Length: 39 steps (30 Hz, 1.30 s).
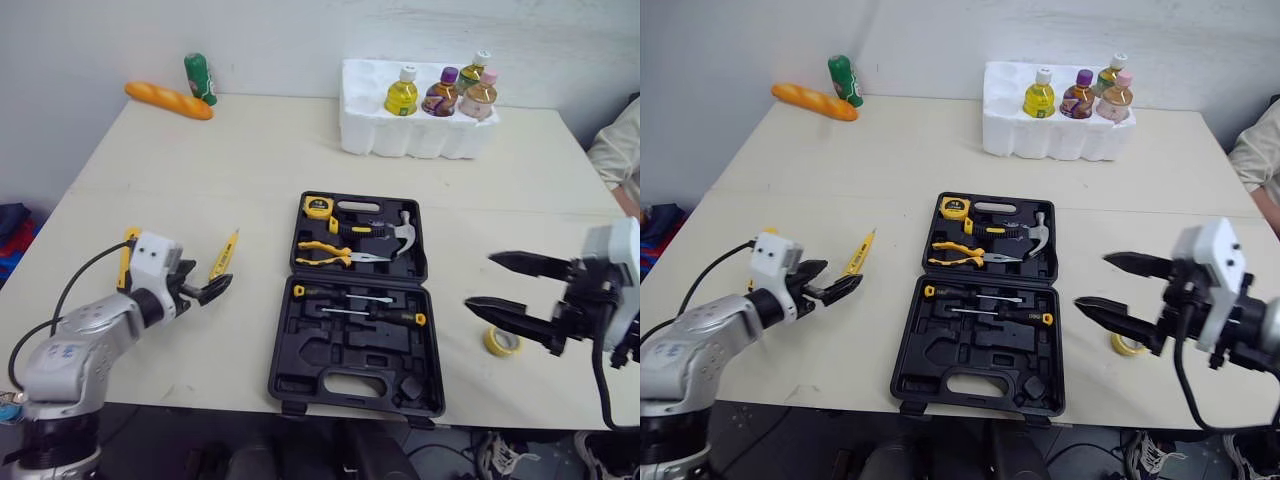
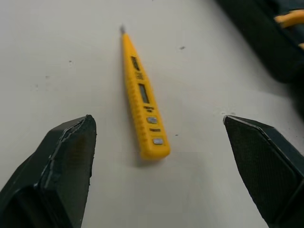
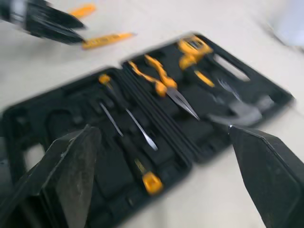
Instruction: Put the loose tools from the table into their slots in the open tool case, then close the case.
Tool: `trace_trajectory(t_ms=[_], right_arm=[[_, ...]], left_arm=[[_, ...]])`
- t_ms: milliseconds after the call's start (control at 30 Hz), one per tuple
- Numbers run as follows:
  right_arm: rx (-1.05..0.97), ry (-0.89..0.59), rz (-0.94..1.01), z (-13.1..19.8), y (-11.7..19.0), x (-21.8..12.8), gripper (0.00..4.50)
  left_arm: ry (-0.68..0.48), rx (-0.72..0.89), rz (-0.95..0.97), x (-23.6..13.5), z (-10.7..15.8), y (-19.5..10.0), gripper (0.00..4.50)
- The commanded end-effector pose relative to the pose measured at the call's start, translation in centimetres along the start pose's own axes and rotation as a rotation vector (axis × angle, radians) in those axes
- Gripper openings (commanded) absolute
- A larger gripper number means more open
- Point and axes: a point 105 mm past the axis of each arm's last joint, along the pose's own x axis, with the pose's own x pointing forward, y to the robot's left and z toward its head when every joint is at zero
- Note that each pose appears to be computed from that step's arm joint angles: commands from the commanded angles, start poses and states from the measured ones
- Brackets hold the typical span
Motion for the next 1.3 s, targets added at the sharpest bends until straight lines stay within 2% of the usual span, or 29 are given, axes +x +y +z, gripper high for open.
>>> trace_trajectory(t_ms=[33, 167, 300, 400, 500, 667, 733, 800, 867, 933, 1100, 1300], right_arm=[[-0.053, -0.010, 0.092, 1.2, 1.6, 1.9, 4.43], [-0.096, -0.021, 0.151, 1.8, 2.4, 3.7, 4.43], [-0.110, -0.043, 0.180, 2.3, 2.7, 5.0, 4.43], [-0.106, -0.045, 0.186, 2.3, 2.6, 5.5, 4.50], [-0.103, -0.037, 0.191, 1.9, 2.6, 5.7, 4.50], [-0.098, -0.025, 0.203, 1.7, 3.1, 5.5, 4.50], [-0.086, -0.026, 0.207, 1.7, 3.4, 5.2, 4.50], [-0.075, -0.015, 0.192, 1.4, 3.4, 4.7, 4.50], [-0.057, 0.008, 0.161, 0.8, 3.2, 4.0, 4.50], [-0.043, 0.025, 0.140, 0.2, 3.1, 3.5, 4.50], [-0.010, 0.053, 0.093, -1.3, 3.3, 2.6, 4.50], [0.020, 0.094, 0.064, -2.7, 4.2, 1.8, 4.50]], left_arm=[[0.060, 0.032, 0.094, 1.3, 0.0, 0.2, 4.50], [0.110, -0.005, 0.092, 3.0, -0.6, -0.9, 4.50], [0.181, 0.003, 0.162, 3.5, -1.8, -0.5, 4.50], [0.179, 0.033, 0.151, 3.9, -2.2, -0.9, 3.77], [0.185, 0.056, 0.160, 4.3, -2.7, -0.6, 2.38], [0.167, 0.012, 0.115, 4.3, -2.0, -0.2, 0.54], [0.140, 0.004, 0.062, 4.0, -0.8, -0.2, 0.54], [0.089, 0.066, -0.031, 3.4, 1.4, -0.2, 0.54], [0.039, 0.144, -0.194, 2.1, 3.8, -0.9, 0.54], [0.026, 0.222, -0.341, 0.8, 5.0, -1.8, 0.54], [0.069, 0.430, -0.756, -2.9, 5.5, -4.8, 0.54], [0.163, 0.587, -1.089, -4.3, 4.9, -8.5, 0.54]])
